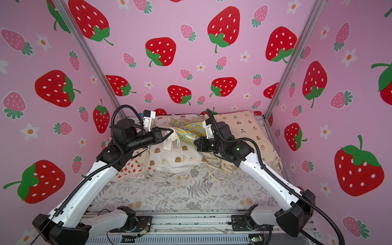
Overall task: Zip up pillowcases
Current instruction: Zip the zipper on the pillowcase, then place the pillowcase on the pillowcase.
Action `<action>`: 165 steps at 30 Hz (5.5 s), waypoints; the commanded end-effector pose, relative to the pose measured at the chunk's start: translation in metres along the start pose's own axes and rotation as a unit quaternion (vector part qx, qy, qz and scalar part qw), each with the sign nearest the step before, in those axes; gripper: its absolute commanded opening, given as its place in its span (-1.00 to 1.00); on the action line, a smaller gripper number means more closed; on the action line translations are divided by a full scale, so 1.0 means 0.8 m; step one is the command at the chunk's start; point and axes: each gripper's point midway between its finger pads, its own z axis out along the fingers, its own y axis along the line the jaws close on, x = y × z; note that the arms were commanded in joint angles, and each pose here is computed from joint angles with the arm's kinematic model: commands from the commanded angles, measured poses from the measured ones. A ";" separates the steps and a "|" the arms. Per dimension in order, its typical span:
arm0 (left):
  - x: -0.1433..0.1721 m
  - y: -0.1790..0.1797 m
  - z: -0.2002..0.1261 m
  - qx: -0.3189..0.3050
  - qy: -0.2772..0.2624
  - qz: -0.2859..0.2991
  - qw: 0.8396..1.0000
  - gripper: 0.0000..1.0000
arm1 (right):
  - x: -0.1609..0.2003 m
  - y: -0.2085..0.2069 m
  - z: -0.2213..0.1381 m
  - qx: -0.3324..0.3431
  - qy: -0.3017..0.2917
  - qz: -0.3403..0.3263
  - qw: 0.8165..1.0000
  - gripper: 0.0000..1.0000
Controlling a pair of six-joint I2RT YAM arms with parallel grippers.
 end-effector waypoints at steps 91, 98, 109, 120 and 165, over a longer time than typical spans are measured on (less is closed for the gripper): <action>-0.069 0.099 -0.051 -0.092 -0.102 -0.053 0.989 -1.00 | -0.093 -0.167 0.038 0.125 -0.150 0.034 0.980 -0.76; -0.042 0.064 0.013 -0.056 -0.060 -0.005 0.997 -1.00 | -0.206 -0.142 -0.078 0.212 -0.266 -0.056 0.939 -0.92; 0.098 0.022 0.235 0.035 0.080 0.018 0.996 -1.00 | -0.163 -0.251 -0.196 0.371 -0.283 -0.002 0.884 -0.82; 0.175 0.051 0.287 0.001 0.150 0.030 0.988 0.04 | -0.061 -0.353 -0.171 0.416 -0.163 0.088 0.890 0.42; 0.146 0.322 -0.096 -0.398 0.013 -0.130 0.908 0.65 | 0.043 -0.309 -0.005 0.386 0.062 -0.007 0.921 0.99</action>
